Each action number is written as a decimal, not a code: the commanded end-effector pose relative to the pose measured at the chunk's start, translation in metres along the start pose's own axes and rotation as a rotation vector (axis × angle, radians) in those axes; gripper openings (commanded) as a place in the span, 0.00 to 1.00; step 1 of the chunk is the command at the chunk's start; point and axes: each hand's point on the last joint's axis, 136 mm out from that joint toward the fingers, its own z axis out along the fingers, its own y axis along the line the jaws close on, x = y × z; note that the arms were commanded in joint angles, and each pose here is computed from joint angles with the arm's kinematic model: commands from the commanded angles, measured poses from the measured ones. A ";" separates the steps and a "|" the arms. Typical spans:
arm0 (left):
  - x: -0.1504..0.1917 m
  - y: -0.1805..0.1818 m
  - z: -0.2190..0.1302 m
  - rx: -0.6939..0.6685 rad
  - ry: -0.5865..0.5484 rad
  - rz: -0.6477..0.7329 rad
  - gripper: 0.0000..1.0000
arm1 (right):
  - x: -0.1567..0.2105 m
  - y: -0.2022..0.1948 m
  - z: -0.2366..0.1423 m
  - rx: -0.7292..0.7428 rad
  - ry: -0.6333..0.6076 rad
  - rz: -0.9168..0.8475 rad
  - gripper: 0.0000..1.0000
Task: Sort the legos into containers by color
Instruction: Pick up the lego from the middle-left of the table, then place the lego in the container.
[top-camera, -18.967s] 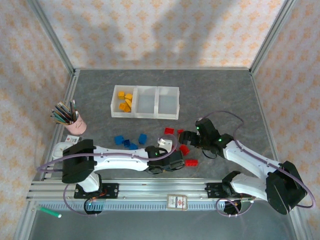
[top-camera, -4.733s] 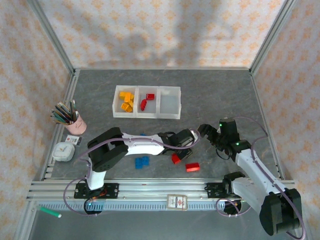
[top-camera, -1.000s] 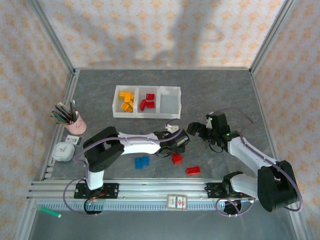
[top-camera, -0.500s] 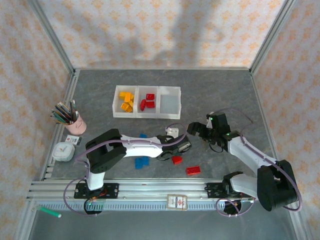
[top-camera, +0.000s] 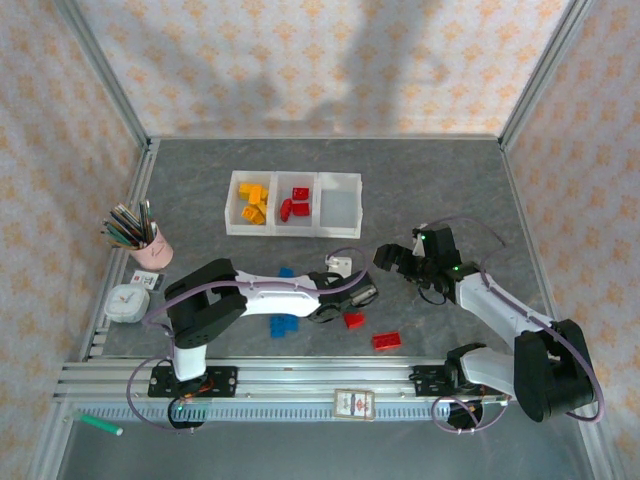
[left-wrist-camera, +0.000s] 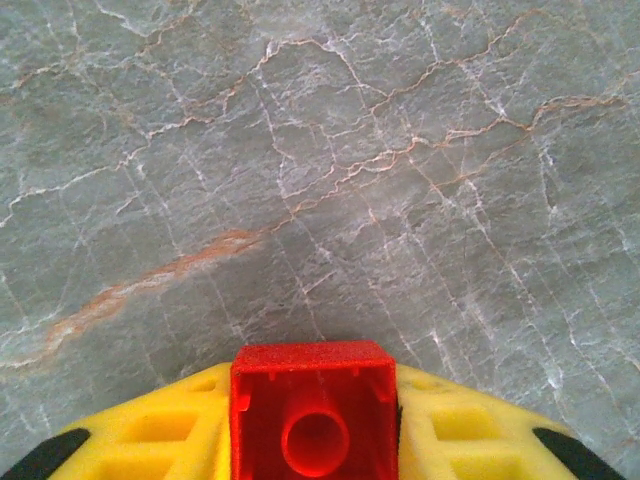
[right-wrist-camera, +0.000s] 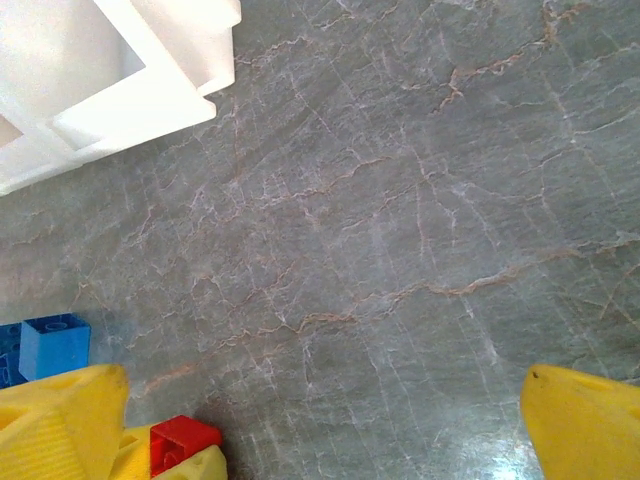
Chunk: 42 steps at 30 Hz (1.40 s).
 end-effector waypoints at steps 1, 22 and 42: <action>-0.009 0.014 -0.011 -0.018 -0.021 -0.005 0.33 | -0.006 0.006 -0.003 -0.018 -0.014 -0.022 1.00; -0.137 0.085 -0.072 -0.078 -0.285 -0.097 0.25 | -0.016 0.077 0.008 -0.183 0.008 -0.092 1.00; -0.294 0.138 0.018 -0.222 -0.318 -0.149 0.28 | -0.040 0.095 0.013 -0.148 -0.055 -0.080 1.00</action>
